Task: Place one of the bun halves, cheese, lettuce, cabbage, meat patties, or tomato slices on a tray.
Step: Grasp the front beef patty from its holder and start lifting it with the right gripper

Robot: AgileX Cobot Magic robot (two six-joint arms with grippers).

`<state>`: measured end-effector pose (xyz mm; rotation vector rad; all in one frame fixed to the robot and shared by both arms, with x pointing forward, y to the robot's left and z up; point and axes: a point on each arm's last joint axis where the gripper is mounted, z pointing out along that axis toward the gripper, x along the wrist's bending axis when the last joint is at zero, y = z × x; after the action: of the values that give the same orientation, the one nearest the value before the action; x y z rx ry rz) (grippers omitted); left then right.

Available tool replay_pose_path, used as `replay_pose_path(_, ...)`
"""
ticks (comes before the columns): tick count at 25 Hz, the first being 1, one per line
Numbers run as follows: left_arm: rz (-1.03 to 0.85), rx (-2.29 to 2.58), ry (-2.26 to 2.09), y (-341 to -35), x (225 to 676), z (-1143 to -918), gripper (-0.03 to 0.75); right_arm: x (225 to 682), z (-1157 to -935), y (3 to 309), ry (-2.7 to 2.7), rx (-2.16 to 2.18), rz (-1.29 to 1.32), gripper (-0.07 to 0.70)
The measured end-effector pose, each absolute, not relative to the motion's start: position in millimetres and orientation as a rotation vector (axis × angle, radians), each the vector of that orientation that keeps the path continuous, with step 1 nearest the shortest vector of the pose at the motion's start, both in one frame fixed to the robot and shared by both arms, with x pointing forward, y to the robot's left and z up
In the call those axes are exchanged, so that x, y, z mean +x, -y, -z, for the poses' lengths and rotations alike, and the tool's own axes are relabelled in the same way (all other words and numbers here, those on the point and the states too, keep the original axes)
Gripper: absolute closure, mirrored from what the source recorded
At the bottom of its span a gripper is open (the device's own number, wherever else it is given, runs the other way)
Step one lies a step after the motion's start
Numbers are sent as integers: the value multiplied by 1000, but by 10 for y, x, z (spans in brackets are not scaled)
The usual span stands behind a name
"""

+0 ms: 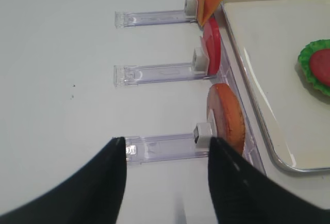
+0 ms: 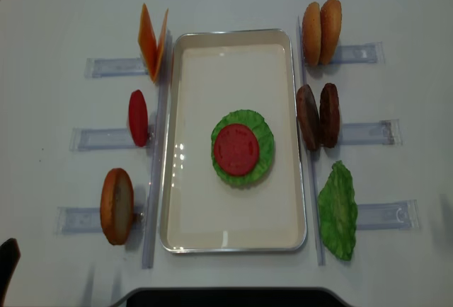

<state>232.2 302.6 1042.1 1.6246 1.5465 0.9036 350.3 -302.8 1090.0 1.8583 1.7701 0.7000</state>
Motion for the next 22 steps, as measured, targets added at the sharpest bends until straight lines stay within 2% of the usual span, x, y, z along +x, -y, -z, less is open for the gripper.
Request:
replay_pose_path(4, -905, 1627, -1545, -3026, 2322, -10420, 325, 4211, -10856, 3095, -1877, 1986, -566, 94)
replay_pose_path(7, -905, 1627, -1545, -3026, 2322, -10420, 325, 4565, -10836, 3132, -1910, 2015, -519, 94)
replay_pose_path(13, -905, 1627, -1545, -3026, 2322, -10420, 325, 4989, -10811, 3064, -1981, 2003, -488, 94)
replay_pose_path(17, -905, 1627, -1545, -3026, 2322, -10420, 325, 5124, -10856, 2670, -2067, 1952, -532, 94)
replay_pose_path(22, -905, 1627, -1545, -3026, 2322, -10420, 325, 5188, -10880, 1898, -2202, 1802, -475, 94)
